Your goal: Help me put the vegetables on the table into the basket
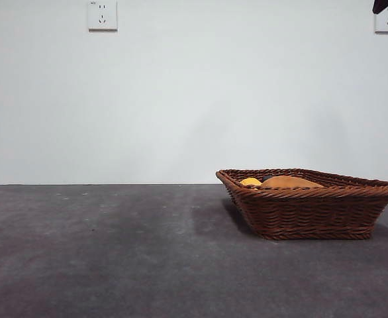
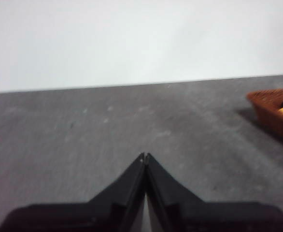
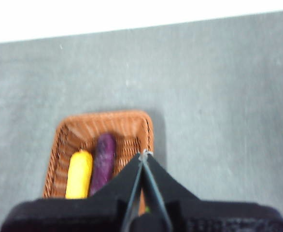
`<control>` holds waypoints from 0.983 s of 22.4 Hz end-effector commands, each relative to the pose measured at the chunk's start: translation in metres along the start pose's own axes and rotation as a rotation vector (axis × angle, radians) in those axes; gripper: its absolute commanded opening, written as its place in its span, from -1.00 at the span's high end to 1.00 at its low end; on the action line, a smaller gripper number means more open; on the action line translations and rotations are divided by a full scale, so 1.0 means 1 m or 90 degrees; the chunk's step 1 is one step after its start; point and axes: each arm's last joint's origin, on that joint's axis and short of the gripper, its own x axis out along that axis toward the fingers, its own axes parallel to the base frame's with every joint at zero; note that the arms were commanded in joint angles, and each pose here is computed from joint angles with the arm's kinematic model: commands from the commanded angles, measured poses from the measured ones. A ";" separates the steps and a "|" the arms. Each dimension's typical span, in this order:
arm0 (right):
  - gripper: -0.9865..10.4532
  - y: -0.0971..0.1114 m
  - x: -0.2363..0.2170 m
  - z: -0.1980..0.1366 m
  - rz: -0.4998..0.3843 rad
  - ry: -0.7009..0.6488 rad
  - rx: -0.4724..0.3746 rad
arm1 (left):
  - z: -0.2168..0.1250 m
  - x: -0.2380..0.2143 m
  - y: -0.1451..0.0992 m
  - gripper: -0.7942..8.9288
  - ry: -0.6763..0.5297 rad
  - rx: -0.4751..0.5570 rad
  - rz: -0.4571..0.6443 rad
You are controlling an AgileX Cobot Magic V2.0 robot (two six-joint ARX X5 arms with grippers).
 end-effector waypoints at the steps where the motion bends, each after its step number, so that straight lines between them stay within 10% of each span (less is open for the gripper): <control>1: 0.83 0.000 0.003 0.000 -0.002 0.000 0.006 | -0.007 0.001 0.002 0.84 0.021 -0.010 0.011; 22: 0.83 0.000 0.003 0.000 -0.002 0.001 0.007 | -0.022 0.003 0.011 0.84 0.058 -0.024 0.097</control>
